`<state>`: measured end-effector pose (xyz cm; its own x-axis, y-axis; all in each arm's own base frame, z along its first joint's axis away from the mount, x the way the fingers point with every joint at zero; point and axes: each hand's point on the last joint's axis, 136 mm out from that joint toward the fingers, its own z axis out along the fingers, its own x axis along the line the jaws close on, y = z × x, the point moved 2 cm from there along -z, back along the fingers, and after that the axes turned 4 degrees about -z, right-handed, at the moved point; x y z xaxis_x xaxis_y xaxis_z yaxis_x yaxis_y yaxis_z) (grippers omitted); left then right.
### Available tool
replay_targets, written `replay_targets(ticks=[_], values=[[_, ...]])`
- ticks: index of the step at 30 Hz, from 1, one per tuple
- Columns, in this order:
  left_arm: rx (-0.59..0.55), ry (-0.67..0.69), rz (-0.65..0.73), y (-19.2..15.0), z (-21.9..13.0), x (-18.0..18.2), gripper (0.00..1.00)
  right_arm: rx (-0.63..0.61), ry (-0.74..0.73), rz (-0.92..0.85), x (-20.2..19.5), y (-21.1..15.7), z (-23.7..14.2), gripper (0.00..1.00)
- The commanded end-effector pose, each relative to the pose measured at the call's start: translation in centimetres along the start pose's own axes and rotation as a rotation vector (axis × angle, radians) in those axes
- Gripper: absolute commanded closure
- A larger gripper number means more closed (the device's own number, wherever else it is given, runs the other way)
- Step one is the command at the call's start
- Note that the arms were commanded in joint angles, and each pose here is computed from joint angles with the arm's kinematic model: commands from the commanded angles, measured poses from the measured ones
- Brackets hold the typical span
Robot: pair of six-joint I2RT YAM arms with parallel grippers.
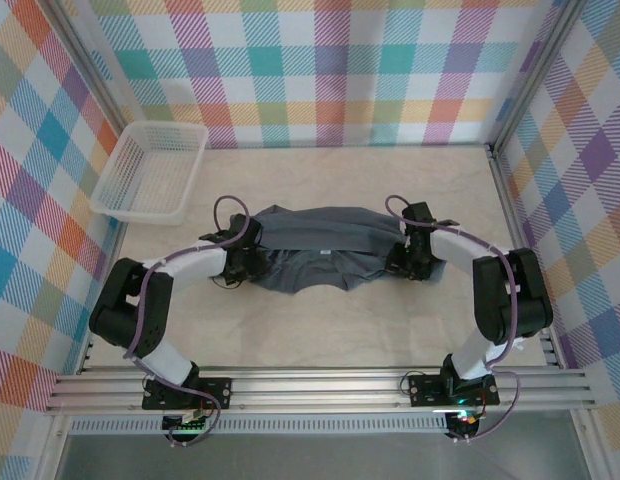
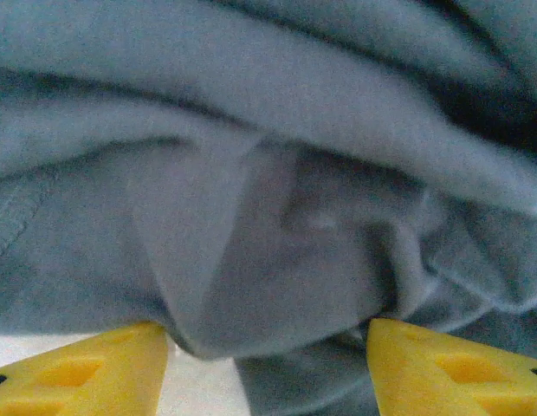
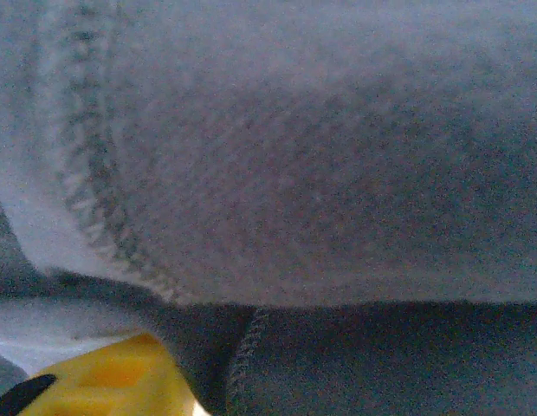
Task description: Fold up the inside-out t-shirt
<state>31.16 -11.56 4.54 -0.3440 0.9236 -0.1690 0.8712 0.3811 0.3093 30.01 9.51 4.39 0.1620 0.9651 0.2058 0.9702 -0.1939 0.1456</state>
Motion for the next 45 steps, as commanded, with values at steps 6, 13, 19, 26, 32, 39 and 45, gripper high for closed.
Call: replay_targets(ticks=[6, 13, 19, 26, 32, 39, 45], values=[[-0.063, -0.054, -0.054, 2.2, 0.3, -1.4, 0.72, 0.003, -0.002, -0.065, 0.3, 0.8, 0.4, 0.88], [-0.151, -0.082, -0.009, 4.3, -6.8, -1.5, 1.0, -0.143, 0.065, -0.123, 2.1, 2.3, -7.3, 1.0], [-0.491, -0.198, 0.034, 10.0, -23.3, -2.3, 1.0, -0.63, 0.078, -0.135, 2.4, 4.6, -22.6, 1.0], [-0.843, -0.447, 0.036, 13.5, -42.1, -3.3, 1.0, -1.049, 0.143, -0.162, 3.0, 3.8, -39.1, 1.0], [-0.954, -0.74, 0.134, 11.5, -51.8, -4.4, 1.0, -1.28, 0.288, -0.335, 4.0, -1.9, -48.9, 1.0], [-1.064, -0.909, 0.149, 9.7, -57.4, -3.6, 1.0, -1.52, 0.392, -0.445, 4.2, -6.9, -56.4, 1.0], [-0.981, -0.931, 0.093, 11.4, -55.7, -5.7, 1.0, -1.407, 0.147, -0.217, 2.6, -0.1, -55.9, 1.0]])
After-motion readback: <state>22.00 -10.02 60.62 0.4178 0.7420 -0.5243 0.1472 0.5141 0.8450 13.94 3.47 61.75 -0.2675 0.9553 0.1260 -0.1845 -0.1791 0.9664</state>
